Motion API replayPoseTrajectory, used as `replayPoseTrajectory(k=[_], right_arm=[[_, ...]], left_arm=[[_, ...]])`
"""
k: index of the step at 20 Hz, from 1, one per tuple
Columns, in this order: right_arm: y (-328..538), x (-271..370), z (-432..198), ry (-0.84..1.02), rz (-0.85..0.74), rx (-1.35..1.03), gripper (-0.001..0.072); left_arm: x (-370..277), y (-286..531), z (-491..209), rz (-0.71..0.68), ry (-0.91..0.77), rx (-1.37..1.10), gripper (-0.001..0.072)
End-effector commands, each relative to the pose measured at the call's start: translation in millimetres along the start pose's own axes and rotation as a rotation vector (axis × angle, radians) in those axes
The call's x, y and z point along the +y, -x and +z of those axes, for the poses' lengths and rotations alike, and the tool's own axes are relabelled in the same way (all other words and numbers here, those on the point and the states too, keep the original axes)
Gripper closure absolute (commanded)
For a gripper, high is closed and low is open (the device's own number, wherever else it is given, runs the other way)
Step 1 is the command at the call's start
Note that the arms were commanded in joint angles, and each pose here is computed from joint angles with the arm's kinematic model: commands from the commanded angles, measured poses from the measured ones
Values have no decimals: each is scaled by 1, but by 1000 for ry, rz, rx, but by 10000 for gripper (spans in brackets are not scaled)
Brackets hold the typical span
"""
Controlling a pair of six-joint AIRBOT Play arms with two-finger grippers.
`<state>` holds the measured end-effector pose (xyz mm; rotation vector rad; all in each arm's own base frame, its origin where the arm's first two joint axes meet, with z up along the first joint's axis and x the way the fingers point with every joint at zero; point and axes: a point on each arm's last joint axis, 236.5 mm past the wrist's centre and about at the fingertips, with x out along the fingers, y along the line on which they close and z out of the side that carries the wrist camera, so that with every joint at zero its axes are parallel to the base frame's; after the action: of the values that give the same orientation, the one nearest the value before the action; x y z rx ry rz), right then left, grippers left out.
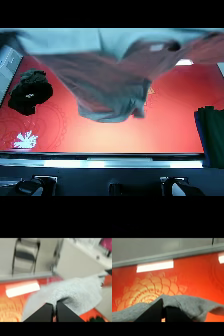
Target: Fold the clothes and pants, and hang the long-sleeved shirts on hangers.
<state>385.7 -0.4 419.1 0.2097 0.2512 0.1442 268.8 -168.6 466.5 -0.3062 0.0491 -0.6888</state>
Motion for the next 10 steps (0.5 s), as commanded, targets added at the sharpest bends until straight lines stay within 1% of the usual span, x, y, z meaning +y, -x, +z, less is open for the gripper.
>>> replayPoseTrajectory(k=[1,4,6,8,10], right_arm=[[100,48,61,51,29,-265,672],[155,76,91,65,76,-443,672],[181,87,109,65,97,-552,672],[175,81,104,79,72,-525,672],[135,62,78,78,32,-367,672]], left_arm=[[-39,65,77,-4,-99,-263,683],[-52,82,101,-39,-77,-373,683],[-51,86,112,-27,-118,-427,684],[-39,82,122,15,-150,-467,684],[-12,60,120,88,-184,-450,684]])
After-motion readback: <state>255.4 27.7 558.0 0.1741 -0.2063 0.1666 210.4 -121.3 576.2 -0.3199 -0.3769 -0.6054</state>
